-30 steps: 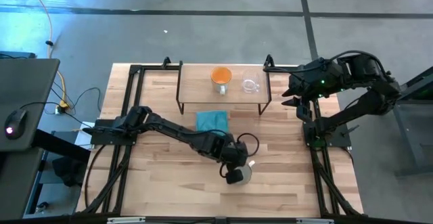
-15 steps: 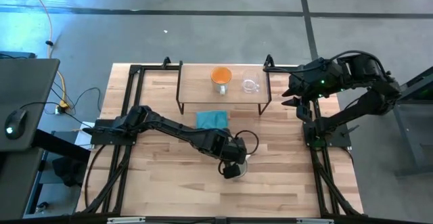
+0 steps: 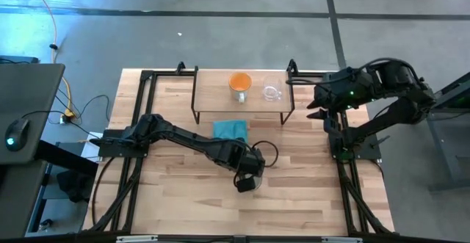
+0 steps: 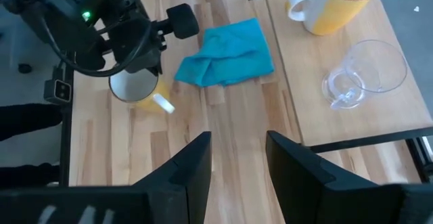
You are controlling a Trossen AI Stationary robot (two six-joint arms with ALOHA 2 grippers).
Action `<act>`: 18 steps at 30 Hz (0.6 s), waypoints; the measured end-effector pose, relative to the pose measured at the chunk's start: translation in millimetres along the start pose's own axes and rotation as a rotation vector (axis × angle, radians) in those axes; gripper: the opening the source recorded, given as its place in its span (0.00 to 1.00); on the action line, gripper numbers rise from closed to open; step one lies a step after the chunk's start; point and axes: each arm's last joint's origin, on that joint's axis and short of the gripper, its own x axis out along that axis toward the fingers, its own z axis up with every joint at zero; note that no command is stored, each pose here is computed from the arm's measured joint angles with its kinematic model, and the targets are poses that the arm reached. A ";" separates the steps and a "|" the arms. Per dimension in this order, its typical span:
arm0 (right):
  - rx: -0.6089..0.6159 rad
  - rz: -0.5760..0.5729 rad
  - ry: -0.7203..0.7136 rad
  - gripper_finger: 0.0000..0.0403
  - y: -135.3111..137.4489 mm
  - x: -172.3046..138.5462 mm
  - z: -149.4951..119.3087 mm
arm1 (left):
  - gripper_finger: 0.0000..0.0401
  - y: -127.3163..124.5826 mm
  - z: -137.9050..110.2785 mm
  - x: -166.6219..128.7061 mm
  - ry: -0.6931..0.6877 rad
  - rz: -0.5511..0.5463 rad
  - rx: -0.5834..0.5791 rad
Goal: Stack small to large cups/mugs on shelf
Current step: Put the white mug on the shelf
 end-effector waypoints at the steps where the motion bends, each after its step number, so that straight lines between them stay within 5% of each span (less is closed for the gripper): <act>1: 0.000 0.002 0.000 0.33 0.4 0.0 -0.1 | 0.01 -0.2 0.0 0.1 0.002 -0.007 0.000; 10: 0.002 0.005 0.000 0.33 1.0 -0.1 -0.2 | 0.08 -1.6 0.3 6.8 0.025 -0.061 0.001; 18: -0.001 0.005 -0.002 0.33 0.9 -0.1 0.1 | 0.02 -1.3 0.9 6.8 0.018 -0.055 -0.003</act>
